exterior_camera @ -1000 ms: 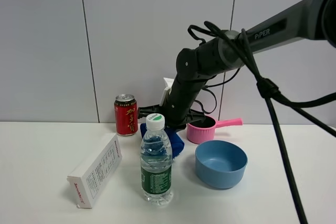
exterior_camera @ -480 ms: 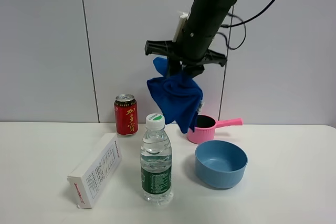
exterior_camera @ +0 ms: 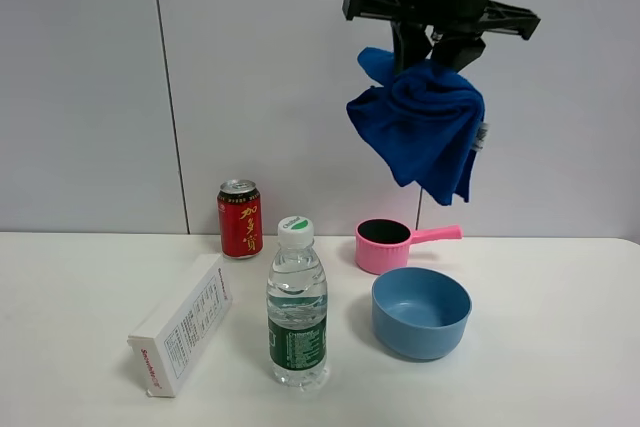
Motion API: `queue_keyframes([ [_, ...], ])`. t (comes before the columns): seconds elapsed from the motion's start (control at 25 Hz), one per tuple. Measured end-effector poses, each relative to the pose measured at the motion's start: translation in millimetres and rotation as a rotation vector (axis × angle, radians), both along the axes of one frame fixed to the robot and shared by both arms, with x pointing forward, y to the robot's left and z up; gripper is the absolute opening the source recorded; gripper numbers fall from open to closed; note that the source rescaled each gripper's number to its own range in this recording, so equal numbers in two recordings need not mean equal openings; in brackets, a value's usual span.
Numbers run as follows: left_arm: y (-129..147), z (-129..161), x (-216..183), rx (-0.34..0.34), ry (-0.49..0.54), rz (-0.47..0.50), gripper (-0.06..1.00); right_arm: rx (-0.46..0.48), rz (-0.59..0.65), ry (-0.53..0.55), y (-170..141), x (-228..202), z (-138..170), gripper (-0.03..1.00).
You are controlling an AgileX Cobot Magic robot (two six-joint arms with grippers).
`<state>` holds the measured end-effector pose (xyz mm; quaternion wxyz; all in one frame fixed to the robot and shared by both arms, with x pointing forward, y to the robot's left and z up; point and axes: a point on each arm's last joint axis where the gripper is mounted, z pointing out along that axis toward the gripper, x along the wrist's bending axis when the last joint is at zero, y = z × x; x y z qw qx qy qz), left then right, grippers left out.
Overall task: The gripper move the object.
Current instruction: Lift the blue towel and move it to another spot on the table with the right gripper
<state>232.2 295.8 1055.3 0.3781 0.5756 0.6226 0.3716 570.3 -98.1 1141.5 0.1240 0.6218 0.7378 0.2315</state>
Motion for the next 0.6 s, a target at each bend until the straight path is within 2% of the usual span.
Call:
queue_keyframes([
  [0.28,0,0,0,0.000,0.000,0.000,1.00,-0.030,-0.095,-0.017,-34,-3,13,0.00],
  [0.6,0,0,0,0.000,0.000,0.000,1.00,-0.083,-0.236,0.111,-93,-10,-20,0.00],
])
